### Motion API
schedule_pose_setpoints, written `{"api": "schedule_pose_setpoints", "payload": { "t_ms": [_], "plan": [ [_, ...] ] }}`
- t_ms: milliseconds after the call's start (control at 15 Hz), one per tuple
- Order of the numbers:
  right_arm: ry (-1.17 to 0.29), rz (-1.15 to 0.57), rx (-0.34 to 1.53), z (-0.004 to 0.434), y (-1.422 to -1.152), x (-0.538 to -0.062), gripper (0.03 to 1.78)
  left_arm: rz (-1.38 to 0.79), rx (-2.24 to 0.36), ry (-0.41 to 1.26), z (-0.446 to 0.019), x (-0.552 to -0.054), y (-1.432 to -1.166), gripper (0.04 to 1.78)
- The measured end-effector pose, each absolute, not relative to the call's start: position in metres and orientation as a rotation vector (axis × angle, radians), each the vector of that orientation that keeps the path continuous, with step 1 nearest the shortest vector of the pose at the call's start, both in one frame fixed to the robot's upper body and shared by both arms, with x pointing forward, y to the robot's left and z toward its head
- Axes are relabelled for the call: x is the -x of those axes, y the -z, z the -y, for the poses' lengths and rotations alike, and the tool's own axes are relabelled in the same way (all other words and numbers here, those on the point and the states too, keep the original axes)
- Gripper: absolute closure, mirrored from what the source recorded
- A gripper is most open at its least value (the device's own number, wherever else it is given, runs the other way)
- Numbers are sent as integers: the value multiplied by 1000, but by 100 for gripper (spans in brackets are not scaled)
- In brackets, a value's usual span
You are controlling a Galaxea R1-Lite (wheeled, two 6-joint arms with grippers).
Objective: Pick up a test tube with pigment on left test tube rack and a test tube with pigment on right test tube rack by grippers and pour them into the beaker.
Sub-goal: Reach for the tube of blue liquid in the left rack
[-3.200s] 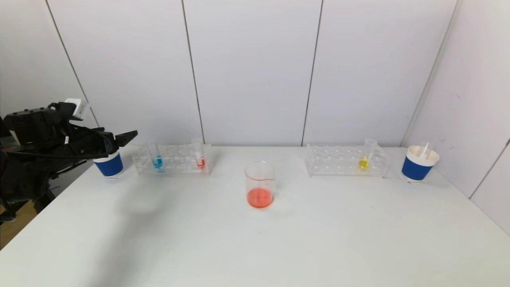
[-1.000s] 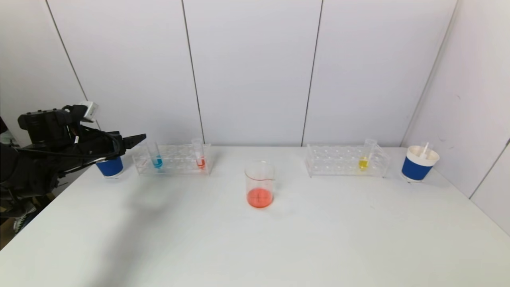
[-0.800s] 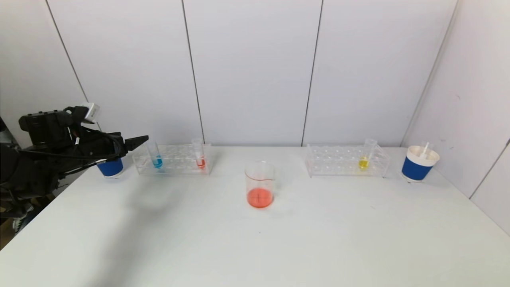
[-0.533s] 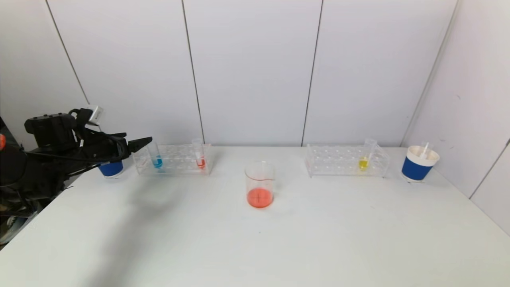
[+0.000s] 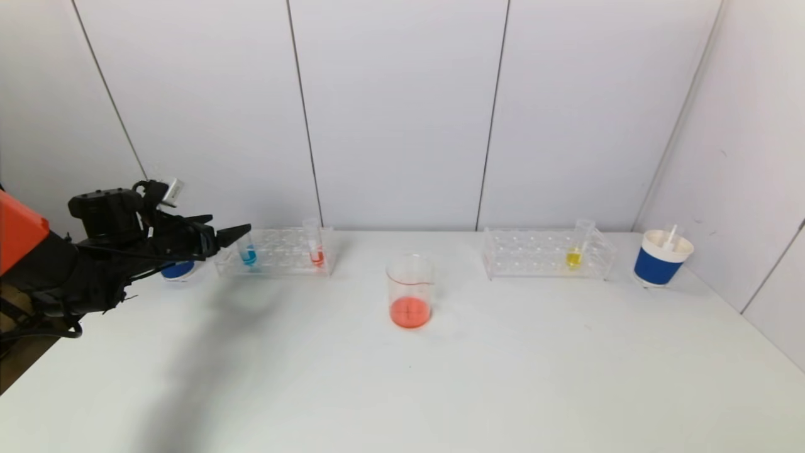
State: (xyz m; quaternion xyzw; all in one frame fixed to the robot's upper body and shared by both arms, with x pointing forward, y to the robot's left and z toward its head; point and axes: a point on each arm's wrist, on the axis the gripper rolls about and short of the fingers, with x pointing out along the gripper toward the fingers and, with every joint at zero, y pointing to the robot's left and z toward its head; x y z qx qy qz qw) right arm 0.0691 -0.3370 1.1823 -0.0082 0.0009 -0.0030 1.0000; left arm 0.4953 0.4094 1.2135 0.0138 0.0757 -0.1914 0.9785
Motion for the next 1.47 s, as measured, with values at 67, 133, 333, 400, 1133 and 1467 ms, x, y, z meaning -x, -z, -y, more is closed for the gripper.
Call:
{"api": "schedule_pose_setpoints", "payload": {
  "t_ms": [67, 133, 333, 400, 1133, 1467],
  "plan": [
    [6, -2, 16, 337, -1182, -69, 4, -158, -26, 388, -409, -497, -1211, 11],
    [6, -2, 16, 337, -1182, -69, 4, -163, -23, 390, -409, -497, -1208, 11],
    [6, -2, 16, 337, -1182, -69, 4, -172, -20, 393, -408, -499, -1204, 11],
    [6, -2, 16, 337, -1182, -69, 4, -174, -20, 392, -408, -499, -1203, 11],
    [6, -2, 16, 337, -1182, -69, 4, -182, -23, 394, -409, -511, -1191, 11],
    [6, -2, 16, 337, -1182, -69, 4, -195, -30, 403, -406, -513, -1184, 11]
  ]
}}
